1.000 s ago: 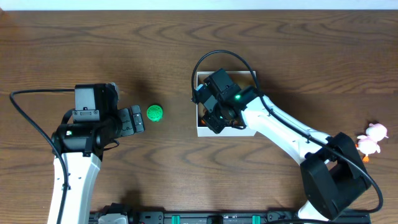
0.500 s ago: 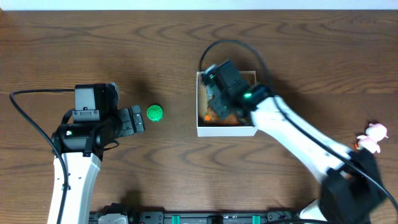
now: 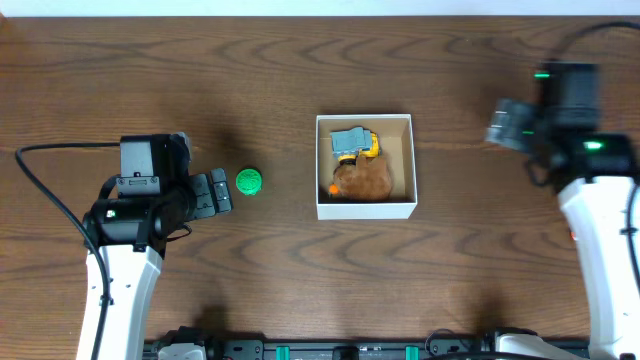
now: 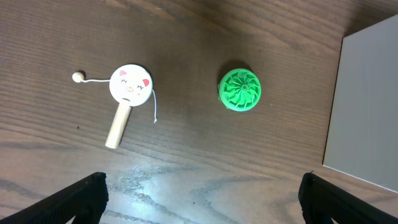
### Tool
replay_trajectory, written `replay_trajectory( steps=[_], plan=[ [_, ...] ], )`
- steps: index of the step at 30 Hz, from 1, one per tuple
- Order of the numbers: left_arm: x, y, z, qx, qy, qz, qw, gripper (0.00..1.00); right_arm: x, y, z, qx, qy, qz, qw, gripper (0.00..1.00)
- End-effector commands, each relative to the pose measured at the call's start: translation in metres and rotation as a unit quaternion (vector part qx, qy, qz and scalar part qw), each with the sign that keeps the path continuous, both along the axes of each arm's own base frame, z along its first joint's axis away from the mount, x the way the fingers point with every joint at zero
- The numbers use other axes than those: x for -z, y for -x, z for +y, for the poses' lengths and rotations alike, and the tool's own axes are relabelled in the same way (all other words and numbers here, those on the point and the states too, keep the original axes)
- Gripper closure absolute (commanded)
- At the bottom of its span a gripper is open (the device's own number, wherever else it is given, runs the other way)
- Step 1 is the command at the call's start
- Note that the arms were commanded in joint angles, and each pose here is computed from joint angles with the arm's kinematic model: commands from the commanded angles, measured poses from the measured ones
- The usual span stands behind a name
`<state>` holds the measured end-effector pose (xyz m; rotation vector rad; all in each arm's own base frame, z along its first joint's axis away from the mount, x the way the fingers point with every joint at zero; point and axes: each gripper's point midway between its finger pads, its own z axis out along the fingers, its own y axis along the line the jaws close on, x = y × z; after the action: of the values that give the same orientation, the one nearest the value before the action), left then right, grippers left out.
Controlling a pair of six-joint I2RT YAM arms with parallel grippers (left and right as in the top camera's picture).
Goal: Pack container
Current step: 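Lower the bear into the box beside the truck and release, then move the right gripper to the white duck and grasp it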
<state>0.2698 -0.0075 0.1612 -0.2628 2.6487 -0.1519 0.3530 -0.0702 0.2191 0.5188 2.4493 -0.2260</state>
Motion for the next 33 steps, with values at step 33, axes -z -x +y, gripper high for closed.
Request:
replay_trajectory(
  steps=[33],
  plan=[
    [0.0,-0.001,0.0,-0.003,0.002,0.001,1.0,0.02,0.223,0.094,-0.156,0.286,-0.138,0.273,0.908,0.36]
  ],
)
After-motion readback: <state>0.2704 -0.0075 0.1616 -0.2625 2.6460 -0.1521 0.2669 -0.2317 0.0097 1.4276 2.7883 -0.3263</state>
